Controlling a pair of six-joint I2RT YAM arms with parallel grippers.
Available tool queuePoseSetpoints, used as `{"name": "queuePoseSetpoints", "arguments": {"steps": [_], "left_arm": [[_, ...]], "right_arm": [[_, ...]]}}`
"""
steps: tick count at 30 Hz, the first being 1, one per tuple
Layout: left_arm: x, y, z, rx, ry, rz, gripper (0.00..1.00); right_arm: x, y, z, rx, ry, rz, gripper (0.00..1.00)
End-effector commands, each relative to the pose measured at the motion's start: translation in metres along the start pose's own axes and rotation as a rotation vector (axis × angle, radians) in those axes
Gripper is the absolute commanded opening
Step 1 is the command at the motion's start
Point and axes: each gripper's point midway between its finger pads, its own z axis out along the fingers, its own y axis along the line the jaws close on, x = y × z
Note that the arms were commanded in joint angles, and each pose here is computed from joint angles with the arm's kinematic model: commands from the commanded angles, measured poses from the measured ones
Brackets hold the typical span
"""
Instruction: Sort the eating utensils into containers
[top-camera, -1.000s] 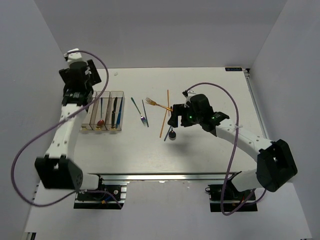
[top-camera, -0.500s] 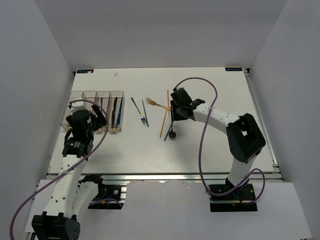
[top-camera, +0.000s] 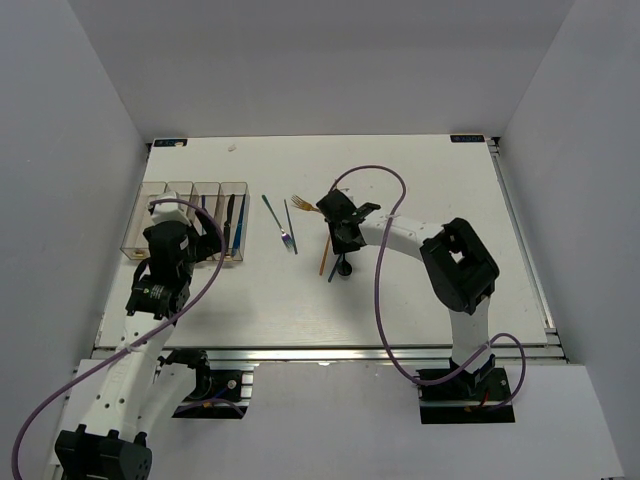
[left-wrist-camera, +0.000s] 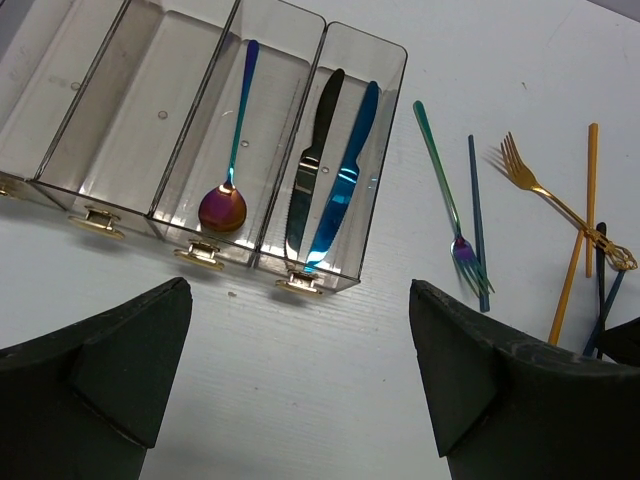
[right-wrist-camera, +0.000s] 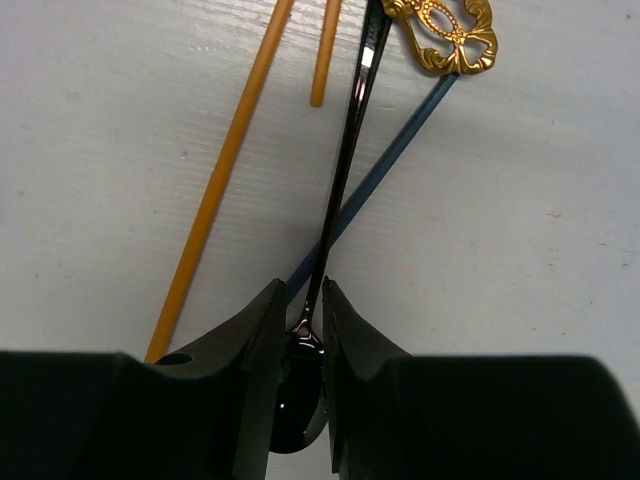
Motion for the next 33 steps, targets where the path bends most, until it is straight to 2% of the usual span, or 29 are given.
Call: {"name": "queuePoseSetpoints", "arguments": {"steps": [1, 14, 21, 26, 28, 29, 33], "left_arm": [[-0.011, -0.008, -0.003, 0.034, -0.023, 0.000, 0.98], [-0.007, -0.010, -0.001, 0.037, -0.008, 0.009, 0.98], [-0.006, -0.010, 0.000, 0.035, -0.003, 0.013, 0.98], [-0.005, -0.012, 0.001, 0.042, 0.002, 0.016, 0.98], [-0.004, -0.012, 0.001, 0.040, 0.006, 0.017, 0.98], [-0.004, -0.011, 0.001, 0.039, 0.006, 0.017, 0.98], [-0.004, -0.013, 0.001, 0.045, 0.006, 0.018, 0.98]], "right_arm": [[-0.012, -0.006, -0.002, 0.041, -0.032, 0.026, 0.26], [0.003, -0.001, 0.013, 0.014, 0.000, 0.017, 0.21], [0.009, -0.006, 0.013, 0.027, 0.006, 0.020, 0.15], [0.007, -0.006, 0.008, 0.006, -0.017, 0.034, 0.16], [0.008, -0.008, 0.008, 0.001, -0.012, 0.039, 0.11], [0.008, -0.008, 0.007, -0.003, -0.015, 0.040, 0.05], [0.009, -0.008, 0.007, -0.009, -0.013, 0.041, 0.05]]}}
